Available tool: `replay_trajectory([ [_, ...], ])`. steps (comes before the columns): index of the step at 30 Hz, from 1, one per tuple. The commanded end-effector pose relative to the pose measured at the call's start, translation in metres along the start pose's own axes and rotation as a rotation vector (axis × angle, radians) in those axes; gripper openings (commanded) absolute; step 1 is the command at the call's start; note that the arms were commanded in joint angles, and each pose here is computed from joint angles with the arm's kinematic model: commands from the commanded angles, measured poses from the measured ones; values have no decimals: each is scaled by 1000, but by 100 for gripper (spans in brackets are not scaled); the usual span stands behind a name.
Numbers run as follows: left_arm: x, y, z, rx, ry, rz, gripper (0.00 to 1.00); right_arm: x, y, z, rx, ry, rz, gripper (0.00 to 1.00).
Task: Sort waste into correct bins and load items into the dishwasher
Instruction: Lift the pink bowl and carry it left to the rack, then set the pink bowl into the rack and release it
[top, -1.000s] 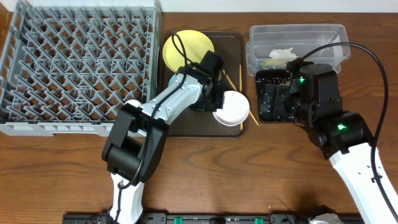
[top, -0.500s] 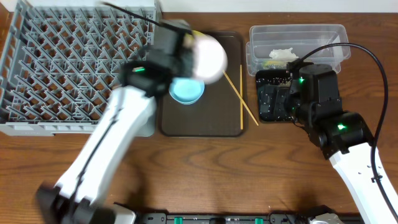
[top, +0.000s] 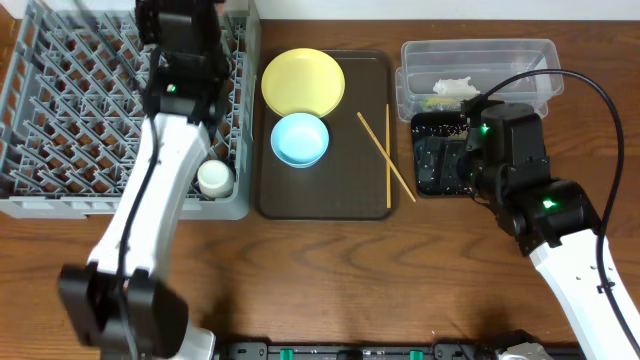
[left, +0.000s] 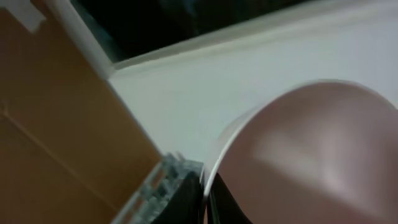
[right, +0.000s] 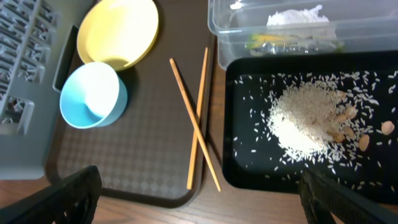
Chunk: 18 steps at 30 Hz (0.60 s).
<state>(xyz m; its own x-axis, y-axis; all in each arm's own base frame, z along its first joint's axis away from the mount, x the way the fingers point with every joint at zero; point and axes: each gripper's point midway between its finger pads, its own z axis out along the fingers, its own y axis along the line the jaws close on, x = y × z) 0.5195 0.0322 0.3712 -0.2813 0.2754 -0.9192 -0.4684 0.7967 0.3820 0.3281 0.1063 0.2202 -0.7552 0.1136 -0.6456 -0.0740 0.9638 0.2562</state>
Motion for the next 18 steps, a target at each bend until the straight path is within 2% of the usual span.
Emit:
replay_trajectory([
  [1, 31, -10, 23, -80, 68, 233, 8, -3, -3, -1, 15, -10, 7, 99],
  [4, 61, -21, 47, -104, 105, 288, 8, -3, -3, -1, 15, -10, 7, 99],
  [9, 99, -31, 79, -136, 133, 291, 8, -4, -3, -1, 15, -10, 7, 99],
  [18, 153, -57, 107, -126, 176, 313, 8, -3, -3, -1, 15, -10, 7, 99],
])
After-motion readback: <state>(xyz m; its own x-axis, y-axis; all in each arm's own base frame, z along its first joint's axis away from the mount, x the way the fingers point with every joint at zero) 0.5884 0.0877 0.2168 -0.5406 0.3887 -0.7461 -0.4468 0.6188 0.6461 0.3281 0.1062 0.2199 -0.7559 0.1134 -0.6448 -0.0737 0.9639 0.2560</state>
